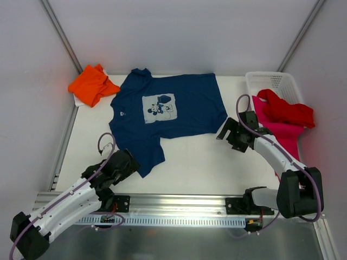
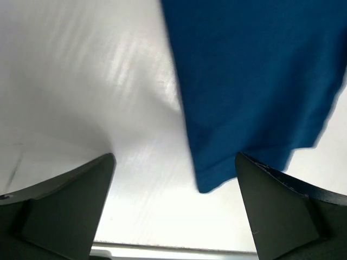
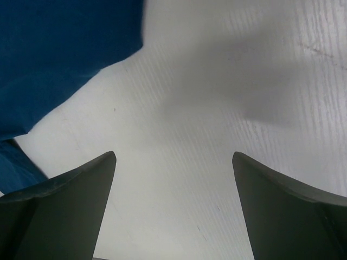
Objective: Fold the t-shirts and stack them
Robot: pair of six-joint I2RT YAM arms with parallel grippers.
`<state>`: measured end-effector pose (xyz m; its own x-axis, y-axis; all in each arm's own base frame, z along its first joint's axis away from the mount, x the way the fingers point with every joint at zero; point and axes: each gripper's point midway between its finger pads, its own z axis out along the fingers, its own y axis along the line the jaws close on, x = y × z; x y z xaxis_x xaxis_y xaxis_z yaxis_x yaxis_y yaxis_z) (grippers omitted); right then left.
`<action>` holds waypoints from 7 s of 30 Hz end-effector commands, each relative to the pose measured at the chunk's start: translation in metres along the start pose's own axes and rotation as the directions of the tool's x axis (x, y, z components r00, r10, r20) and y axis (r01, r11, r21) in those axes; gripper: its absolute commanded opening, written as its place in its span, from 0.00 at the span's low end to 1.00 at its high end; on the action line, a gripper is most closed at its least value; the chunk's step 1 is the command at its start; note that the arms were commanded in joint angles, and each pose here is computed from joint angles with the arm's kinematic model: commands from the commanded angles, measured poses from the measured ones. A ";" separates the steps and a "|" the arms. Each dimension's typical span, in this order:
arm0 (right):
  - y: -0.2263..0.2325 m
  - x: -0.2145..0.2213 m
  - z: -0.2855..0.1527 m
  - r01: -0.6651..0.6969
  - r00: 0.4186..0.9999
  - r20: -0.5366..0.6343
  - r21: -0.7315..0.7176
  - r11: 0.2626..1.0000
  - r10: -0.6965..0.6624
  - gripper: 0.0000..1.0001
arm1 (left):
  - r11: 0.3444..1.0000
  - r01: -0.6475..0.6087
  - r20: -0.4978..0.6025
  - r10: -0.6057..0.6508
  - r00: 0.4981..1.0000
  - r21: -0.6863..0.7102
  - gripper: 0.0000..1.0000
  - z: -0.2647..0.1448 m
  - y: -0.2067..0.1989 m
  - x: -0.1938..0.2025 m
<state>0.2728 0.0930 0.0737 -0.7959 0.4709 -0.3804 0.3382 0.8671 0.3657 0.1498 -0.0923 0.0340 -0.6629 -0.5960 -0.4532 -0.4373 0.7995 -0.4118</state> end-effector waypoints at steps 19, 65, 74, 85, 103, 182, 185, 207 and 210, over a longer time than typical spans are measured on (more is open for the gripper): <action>-0.018 0.007 -0.007 0.021 0.999 0.046 0.055 0.998 -0.024 0.96 | 0.988 -0.003 0.018 0.006 1.000 -0.156 0.91 0.048 -0.007 0.043; 0.044 -0.090 0.114 -0.087 0.988 0.120 -0.104 0.991 0.099 0.92 | 0.997 -0.061 0.113 0.065 0.992 -0.039 0.00 0.038 -0.009 0.022; 0.021 -0.074 0.090 -0.102 0.983 0.152 -0.043 0.994 0.107 0.36 | 0.998 -0.058 0.130 0.061 0.990 -0.025 0.00 0.036 -0.012 0.017; -0.016 -0.063 0.033 -0.068 0.962 0.271 0.094 0.993 0.040 0.01 | 0.998 -0.055 0.142 0.053 0.989 0.010 0.00 0.031 -0.017 0.013; 0.015 -0.056 0.073 -0.024 0.987 0.162 0.058 0.998 0.014 0.79 | 0.998 -0.059 0.135 0.058 0.989 -0.002 0.00 0.032 -0.016 0.015; -0.034 -0.043 0.002 0.083 0.981 0.139 0.334 0.939 -0.136 0.00 | 0.950 -0.305 0.207 0.286 0.936 0.070 0.00 0.006 -0.172 -0.120; -0.024 -0.059 0.014 0.111 0.981 0.108 0.361 0.926 -0.159 0.00 | 0.955 -0.291 0.166 0.278 0.946 0.056 0.00 0.030 -0.181 -0.131; -0.001 -0.135 0.089 0.129 0.989 0.022 0.389 0.912 -0.149 0.00 | 0.963 -0.262 0.092 0.257 0.962 0.058 0.00 0.143 -0.235 -0.197; -0.002 -0.138 0.097 0.128 0.989 0.015 0.393 0.911 -0.146 0.00 | 0.964 -0.261 0.092 0.256 0.962 0.044 0.00 0.152 -0.232 -0.201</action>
<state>0.4199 0.0451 0.0343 -0.8330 0.3453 -0.4323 0.4062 0.9122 -0.0539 0.4595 -0.1685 0.0836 -0.7165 -0.3797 -0.5852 -0.2554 0.9234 -0.2864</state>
